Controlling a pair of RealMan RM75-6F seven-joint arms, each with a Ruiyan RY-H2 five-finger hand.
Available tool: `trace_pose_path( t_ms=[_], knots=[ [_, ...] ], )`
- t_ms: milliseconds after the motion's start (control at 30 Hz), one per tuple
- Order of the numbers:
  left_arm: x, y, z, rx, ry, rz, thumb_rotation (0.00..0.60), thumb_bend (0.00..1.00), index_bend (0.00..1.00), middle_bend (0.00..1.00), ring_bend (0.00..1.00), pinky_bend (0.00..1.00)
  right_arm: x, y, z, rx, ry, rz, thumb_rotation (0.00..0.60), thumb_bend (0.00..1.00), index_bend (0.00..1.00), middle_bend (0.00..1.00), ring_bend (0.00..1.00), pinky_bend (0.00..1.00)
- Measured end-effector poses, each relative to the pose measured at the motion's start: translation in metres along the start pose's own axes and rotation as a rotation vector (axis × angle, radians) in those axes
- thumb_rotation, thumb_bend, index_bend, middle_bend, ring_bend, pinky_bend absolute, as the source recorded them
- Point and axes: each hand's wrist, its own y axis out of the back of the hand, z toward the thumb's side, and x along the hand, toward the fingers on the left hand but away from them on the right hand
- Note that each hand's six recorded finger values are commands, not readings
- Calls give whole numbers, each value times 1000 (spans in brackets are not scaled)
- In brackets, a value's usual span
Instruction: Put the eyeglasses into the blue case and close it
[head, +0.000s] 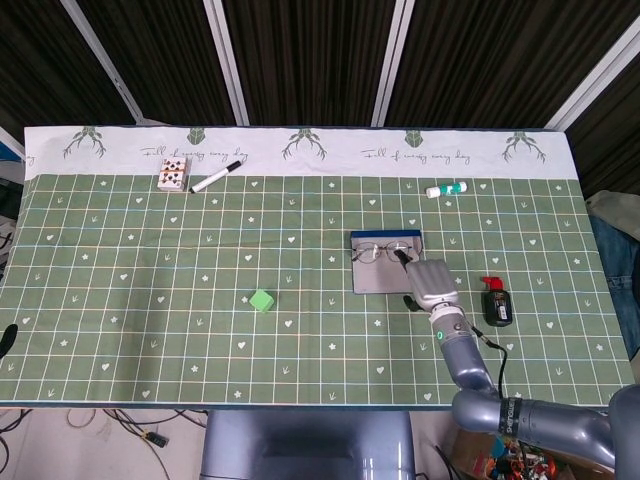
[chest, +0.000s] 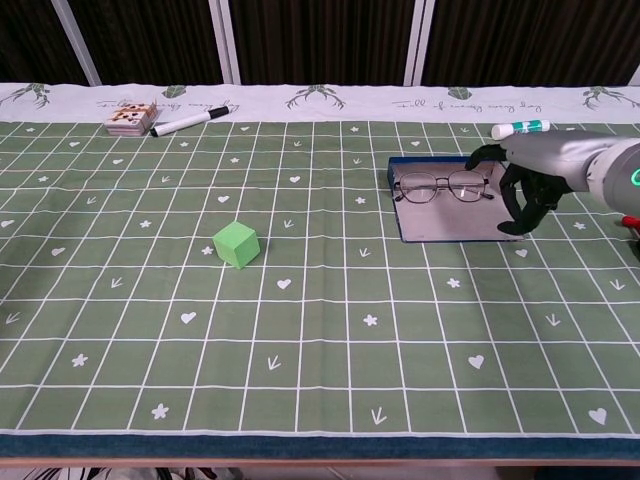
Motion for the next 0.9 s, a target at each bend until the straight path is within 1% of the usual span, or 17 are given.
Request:
trace_pose_path(
  t_ms=[100, 267, 567, 733, 900],
  knots=[
    [0, 0, 0, 0, 0, 1, 600, 320, 188, 0, 0, 0, -4, -3, 2, 12, -14, 16, 600, 400, 99, 703, 697, 648],
    [0, 0, -1, 1, 3, 1, 600, 321, 188, 0, 0, 0, -10, -7, 9, 32, -12, 33, 600, 401, 96, 711, 703, 654],
    [1, 0, -2, 1, 6, 0, 600, 320, 188, 0, 0, 0, -15, -10, 14, 44, -13, 38, 600, 409, 95, 718, 712, 661],
    [1, 0, -3, 1, 7, -1, 600, 320, 188, 0, 0, 0, -19, -13, 14, 53, -24, 44, 600, 481, 95, 721, 717, 661],
    [1, 0, -3, 3, 8, -3, 600, 321, 188, 0, 0, 0, -22, -17, 16, 59, -23, 55, 600, 493, 95, 723, 718, 661]
  ],
)
